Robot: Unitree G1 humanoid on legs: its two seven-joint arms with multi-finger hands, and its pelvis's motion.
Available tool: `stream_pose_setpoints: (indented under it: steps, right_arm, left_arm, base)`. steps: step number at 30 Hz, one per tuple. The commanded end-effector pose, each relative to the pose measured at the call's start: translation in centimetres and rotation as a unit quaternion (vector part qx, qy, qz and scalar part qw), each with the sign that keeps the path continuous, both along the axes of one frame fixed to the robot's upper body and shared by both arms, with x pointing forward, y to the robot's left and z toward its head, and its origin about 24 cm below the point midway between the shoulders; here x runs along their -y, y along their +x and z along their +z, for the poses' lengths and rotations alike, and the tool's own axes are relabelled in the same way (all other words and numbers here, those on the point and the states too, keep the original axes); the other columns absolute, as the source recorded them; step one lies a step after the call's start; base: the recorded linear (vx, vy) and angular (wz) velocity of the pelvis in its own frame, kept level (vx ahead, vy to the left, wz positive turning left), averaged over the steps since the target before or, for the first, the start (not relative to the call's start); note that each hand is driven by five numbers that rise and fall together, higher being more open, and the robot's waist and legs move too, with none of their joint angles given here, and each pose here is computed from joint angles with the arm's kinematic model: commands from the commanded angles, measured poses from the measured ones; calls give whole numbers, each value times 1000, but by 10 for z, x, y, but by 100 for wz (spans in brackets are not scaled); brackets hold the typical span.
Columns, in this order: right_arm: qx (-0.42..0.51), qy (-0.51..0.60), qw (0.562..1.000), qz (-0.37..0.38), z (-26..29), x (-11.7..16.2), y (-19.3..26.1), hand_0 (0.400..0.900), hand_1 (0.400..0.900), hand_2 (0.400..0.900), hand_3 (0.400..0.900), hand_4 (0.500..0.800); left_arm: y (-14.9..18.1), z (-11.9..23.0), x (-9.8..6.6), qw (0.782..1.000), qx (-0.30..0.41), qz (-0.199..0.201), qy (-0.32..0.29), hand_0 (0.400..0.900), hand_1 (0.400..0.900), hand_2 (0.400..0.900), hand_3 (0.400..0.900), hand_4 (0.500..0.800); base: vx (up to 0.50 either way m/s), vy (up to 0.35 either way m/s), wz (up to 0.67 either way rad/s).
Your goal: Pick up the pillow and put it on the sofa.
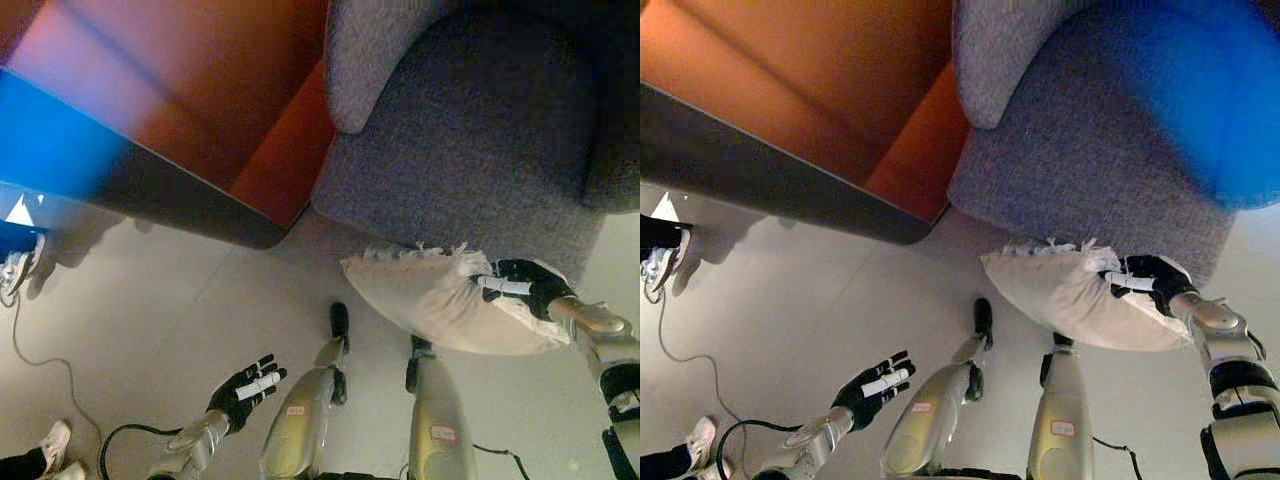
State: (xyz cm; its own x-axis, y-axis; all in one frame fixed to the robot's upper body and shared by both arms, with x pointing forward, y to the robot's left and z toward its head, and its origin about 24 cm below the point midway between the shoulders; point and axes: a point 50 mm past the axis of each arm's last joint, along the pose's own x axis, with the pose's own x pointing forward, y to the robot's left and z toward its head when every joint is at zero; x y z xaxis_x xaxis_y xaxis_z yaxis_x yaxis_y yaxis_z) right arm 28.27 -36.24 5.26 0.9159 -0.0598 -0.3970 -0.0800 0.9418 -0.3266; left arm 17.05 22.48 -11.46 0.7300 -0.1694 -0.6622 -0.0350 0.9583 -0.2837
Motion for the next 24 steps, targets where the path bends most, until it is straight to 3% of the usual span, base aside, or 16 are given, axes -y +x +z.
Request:
stream_pose_setpoints:
  steps: [1, 14, 24]
  right_arm:
    - [139, 26, 989, 43, 43, -10, 16, 400, 400, 400, 400, 500]
    - [148, 43, 983, 103, 53, -35, 13, 400, 400, 400, 400, 500]
    - [164, 21, 980, 113, 102, -22, 21, 400, 400, 400, 400, 500]
  left_arm:
    - [-39, -16, -22, 997, -68, 15, 41, 900, 900, 900, 900, 800]
    - [-76, -32, -30, 986, -150, 43, 59, 900, 900, 900, 900, 800]
    - [-97, -40, -29, 974, -207, 46, 74, 900, 900, 900, 900, 800]
  base:
    - [92, -65, -3]
    - [112, -24, 0]
    - [111, -17, 3]
